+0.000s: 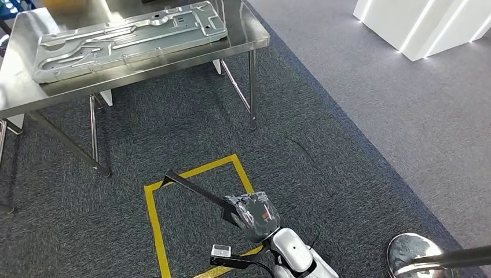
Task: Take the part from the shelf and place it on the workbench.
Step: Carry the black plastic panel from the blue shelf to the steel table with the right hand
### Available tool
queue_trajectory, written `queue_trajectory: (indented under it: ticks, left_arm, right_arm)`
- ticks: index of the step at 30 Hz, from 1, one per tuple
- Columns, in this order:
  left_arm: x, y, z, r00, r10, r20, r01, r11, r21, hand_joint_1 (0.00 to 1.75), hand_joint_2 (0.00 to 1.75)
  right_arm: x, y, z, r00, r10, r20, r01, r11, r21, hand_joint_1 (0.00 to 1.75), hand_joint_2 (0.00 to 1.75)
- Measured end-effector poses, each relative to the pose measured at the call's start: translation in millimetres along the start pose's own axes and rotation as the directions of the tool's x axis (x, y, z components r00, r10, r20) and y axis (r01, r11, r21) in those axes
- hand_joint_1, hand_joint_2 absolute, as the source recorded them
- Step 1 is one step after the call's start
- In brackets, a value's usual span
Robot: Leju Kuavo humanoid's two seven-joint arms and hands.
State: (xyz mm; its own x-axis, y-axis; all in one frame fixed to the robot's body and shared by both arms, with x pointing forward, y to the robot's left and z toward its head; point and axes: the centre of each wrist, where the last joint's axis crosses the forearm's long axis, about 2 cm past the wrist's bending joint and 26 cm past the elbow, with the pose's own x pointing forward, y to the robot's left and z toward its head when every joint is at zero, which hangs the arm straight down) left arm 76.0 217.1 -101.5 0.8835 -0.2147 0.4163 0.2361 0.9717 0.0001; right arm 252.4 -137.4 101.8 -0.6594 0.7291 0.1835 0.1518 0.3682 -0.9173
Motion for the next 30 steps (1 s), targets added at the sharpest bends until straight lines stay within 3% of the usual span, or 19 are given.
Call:
queue_trajectory:
  ticks: [9,18,24,30]
  left_arm:
    - [-5,-1,1,1.000,0.004,-0.001,-0.004,1.000,-0.009,0.00,1.75]
    - [-3,-4,1,1.000,0.022,0.010,-0.022,1.000,-0.014,0.00,1.75]
    - [-11,-9,4,1.000,0.028,-0.003,-0.028,0.999,-0.021,0.00,1.75]
    - [-8,-8,3,1.000,0.028,0.014,-0.028,1.000,-0.004,0.00,1.75]
  right_arm:
    - [-15,-7,-8,0.994,0.101,0.037,-0.103,0.993,0.051,1.75,1.75]
    - [-69,-42,-38,0.971,0.189,0.148,-0.208,0.969,0.131,1.75,1.75]
    - [-96,-50,-37,0.975,0.123,0.186,-0.164,0.961,0.225,1.75,1.75]
    - [-102,-50,-37,0.984,0.027,0.177,-0.069,0.969,0.237,1.75,1.75]
